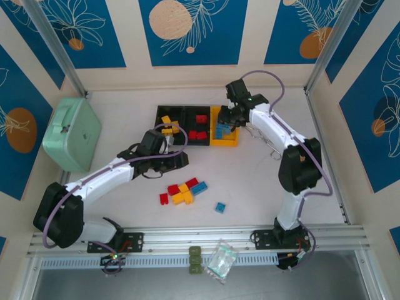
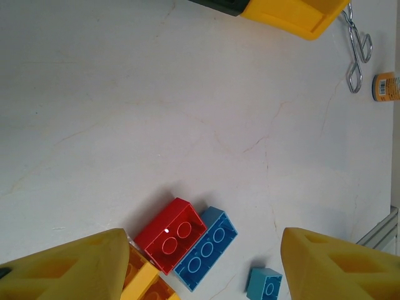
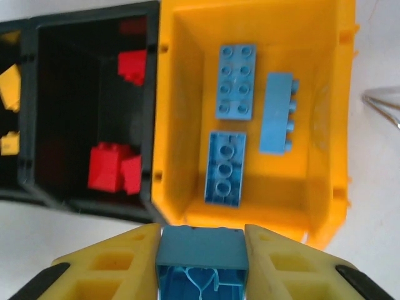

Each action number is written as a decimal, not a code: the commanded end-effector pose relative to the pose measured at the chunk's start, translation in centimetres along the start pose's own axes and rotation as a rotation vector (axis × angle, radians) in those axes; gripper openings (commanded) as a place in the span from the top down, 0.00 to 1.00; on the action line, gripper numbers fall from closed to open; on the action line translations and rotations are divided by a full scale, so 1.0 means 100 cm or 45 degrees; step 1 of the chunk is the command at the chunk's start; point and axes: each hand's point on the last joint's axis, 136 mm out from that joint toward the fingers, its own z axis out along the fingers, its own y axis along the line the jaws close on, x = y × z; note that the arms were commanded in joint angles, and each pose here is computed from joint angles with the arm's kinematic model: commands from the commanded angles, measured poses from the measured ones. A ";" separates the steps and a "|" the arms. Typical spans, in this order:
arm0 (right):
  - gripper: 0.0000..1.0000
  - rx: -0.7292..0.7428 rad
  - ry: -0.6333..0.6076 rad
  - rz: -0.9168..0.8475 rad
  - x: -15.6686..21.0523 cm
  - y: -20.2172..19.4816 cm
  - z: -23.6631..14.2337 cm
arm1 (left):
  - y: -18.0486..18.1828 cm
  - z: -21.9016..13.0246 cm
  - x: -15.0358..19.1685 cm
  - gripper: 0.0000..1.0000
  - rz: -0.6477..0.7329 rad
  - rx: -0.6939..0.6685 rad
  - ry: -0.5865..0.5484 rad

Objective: Sort the legos into containers by color
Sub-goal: Place the lego in the container, then pick up the lego from the middle-left of the table.

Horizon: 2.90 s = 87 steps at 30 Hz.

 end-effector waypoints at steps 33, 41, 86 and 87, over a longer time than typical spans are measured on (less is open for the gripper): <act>0.46 0.028 -0.028 -0.110 0.017 0.012 -0.016 | 0.017 -0.015 0.007 0.35 -0.050 -0.101 -0.003; 0.46 -0.102 0.003 -0.084 0.070 0.005 -0.044 | 0.044 -0.026 0.028 0.35 -0.071 -0.304 0.096; 0.44 -0.561 0.325 -0.195 0.205 0.028 -0.056 | 0.128 0.002 0.116 0.61 -0.073 -0.790 0.320; 0.44 -0.561 0.324 -0.195 0.205 0.028 -0.056 | 0.129 0.000 0.117 0.64 -0.072 -0.794 0.322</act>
